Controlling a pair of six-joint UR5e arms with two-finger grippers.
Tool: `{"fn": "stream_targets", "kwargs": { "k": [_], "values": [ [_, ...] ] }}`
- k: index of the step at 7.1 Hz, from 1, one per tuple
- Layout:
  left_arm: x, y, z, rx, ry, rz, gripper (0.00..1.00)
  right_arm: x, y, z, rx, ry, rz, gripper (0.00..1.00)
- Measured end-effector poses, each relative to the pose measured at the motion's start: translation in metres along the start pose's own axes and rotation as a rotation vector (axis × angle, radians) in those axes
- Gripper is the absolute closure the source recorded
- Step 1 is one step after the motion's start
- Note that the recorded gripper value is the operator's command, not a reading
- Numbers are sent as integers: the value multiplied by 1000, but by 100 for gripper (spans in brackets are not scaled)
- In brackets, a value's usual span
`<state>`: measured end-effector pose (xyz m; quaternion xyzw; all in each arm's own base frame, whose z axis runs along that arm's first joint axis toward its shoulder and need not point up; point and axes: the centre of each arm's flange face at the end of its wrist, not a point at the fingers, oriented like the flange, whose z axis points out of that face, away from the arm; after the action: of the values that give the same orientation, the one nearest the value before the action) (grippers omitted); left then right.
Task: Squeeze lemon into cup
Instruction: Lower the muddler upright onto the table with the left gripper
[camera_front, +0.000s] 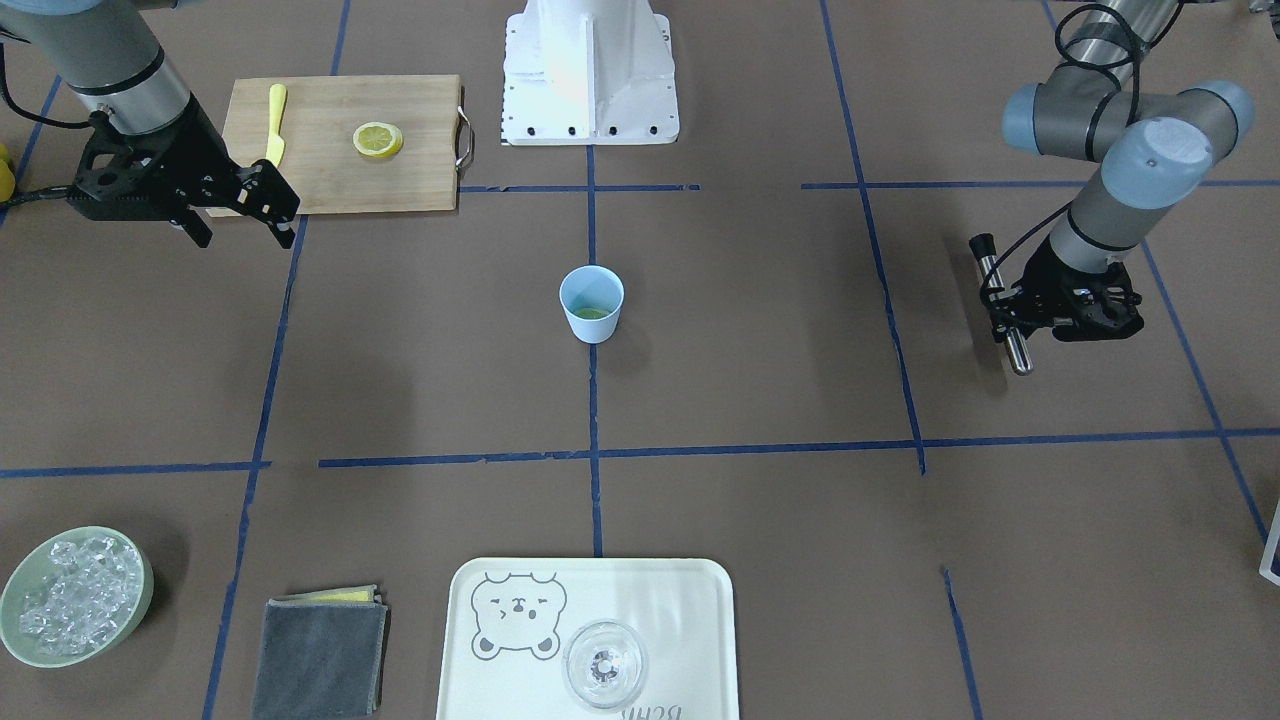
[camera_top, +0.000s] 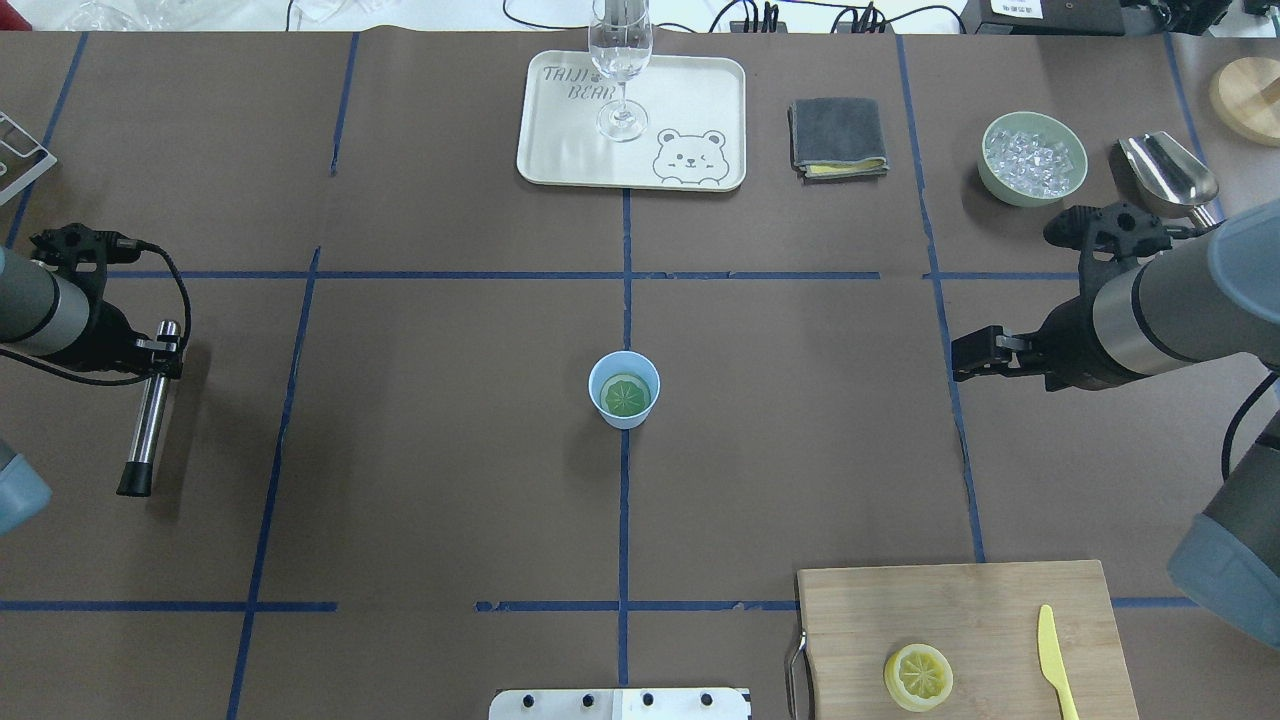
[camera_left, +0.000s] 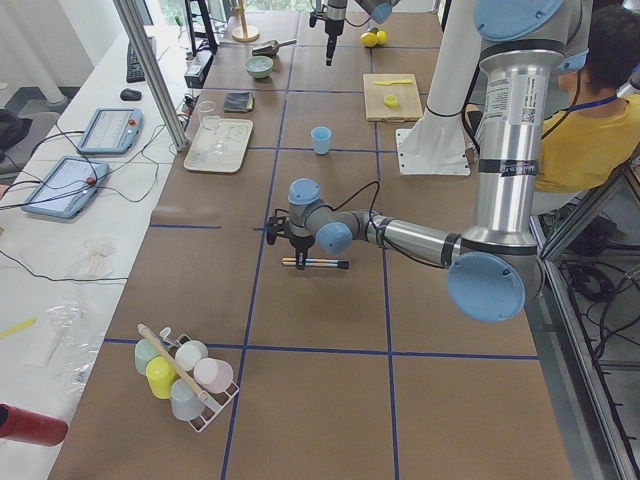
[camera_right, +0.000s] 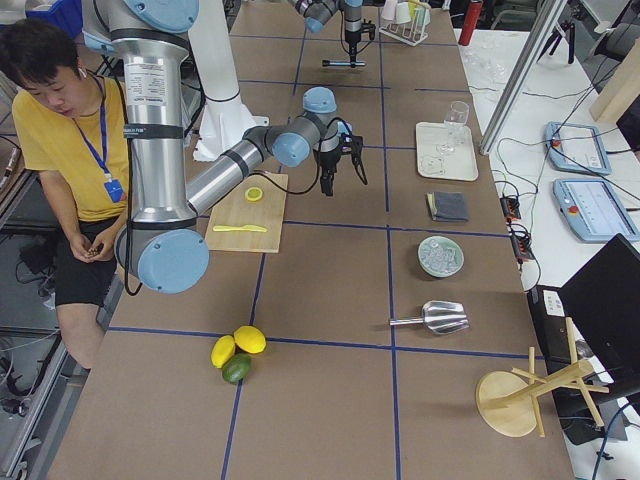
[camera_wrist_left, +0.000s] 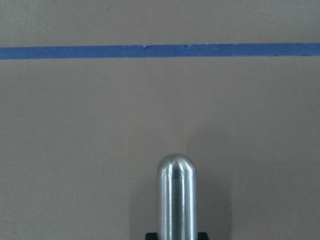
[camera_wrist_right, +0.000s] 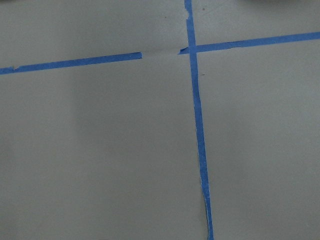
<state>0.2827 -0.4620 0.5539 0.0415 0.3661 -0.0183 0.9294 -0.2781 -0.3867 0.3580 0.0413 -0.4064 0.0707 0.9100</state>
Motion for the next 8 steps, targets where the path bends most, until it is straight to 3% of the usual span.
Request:
{"fn": "stream_targets", "kwargs": {
  "k": [1, 2, 3, 4, 8],
  "values": [
    [0, 0, 1, -1, -1, 0, 85, 0, 0, 0, 0, 0, 0, 0],
    [0, 0, 1, -2, -1, 2, 83, 0, 0, 0, -1, 0, -1, 0],
    [0, -1, 2, -2, -2, 4, 55, 0, 1, 0, -2, -1, -1, 0],
    [1, -1, 2, 0, -2, 6, 1, -1, 1, 0, -2, -1, -1, 0],
    [5, -2, -2, 14, 3, 10, 0, -2, 1, -2, -1, -6, -3, 0]
  ]
}}
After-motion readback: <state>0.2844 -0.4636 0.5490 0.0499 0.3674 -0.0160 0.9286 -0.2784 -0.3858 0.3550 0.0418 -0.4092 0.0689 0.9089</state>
